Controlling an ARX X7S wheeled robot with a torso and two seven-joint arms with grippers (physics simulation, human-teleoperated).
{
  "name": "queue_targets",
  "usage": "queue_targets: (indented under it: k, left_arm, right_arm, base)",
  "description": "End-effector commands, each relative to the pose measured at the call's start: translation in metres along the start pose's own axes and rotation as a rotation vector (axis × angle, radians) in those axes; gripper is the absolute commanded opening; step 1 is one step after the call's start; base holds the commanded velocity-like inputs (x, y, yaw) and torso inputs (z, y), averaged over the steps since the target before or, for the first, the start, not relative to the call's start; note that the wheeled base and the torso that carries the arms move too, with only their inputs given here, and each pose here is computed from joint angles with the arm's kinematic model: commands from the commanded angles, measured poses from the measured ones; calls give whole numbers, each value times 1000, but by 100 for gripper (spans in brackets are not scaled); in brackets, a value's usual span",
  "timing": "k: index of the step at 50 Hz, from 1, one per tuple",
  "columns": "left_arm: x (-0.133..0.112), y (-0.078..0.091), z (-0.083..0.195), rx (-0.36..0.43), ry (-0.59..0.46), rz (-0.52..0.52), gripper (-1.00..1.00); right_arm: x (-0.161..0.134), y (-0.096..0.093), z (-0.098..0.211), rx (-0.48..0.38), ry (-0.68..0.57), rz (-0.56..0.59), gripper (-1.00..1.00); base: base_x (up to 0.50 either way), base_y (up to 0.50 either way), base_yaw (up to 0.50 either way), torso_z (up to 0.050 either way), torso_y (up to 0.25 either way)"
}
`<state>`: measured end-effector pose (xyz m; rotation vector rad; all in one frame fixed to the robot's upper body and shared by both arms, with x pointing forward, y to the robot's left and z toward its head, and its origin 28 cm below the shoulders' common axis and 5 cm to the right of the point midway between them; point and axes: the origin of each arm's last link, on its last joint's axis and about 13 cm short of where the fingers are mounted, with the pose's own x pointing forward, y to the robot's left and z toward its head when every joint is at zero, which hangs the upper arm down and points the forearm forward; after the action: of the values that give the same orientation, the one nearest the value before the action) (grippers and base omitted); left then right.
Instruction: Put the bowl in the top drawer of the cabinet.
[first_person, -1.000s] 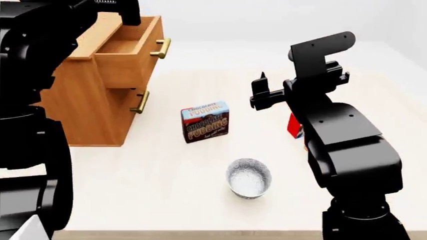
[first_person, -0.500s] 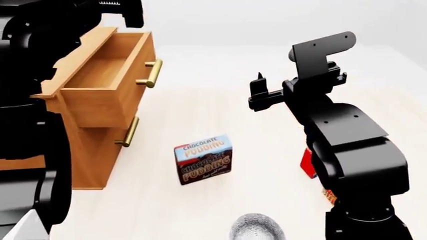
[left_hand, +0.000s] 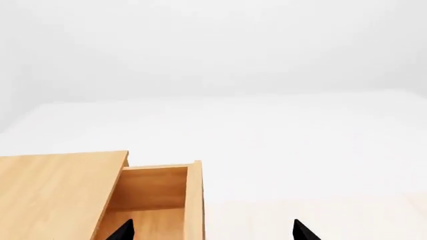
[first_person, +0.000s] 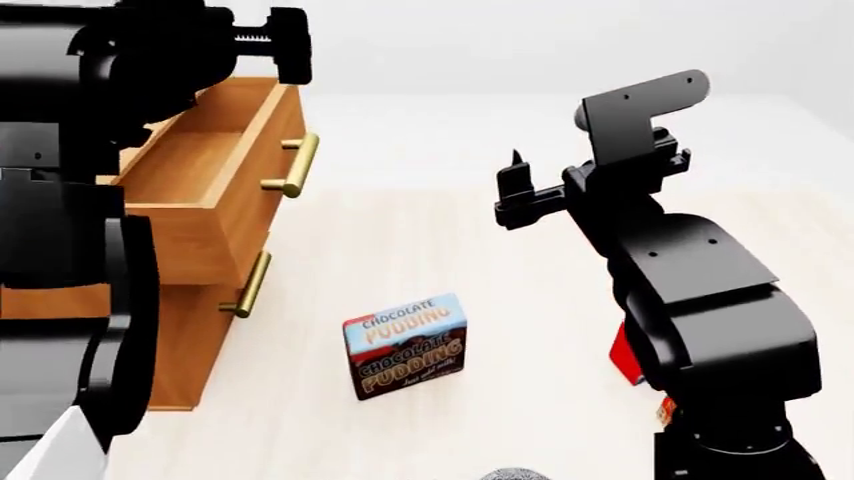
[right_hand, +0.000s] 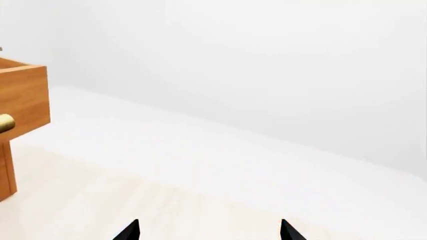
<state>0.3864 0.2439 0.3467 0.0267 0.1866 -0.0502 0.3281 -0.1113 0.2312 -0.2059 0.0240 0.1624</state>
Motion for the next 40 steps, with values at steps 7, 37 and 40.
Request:
queue_targets:
  k: [7,37,40]
  left_arm:
    - [33,-4,-8,-42,124,30,100]
    - [42,-16,-44,-76,244,27,100]
    - [42,-16,-46,-87,253,21,100]
  right_arm:
    - [-8,1,-13,-10,-4,-14,100]
    - [2,-3,-33,-21,48,-36,100]
    - [3,-2,-34,-24,51,-37,100]
  base:
    - [0,0,0,0,0]
    - [0,0,0,0,0]
    - [0,0,0,0,0]
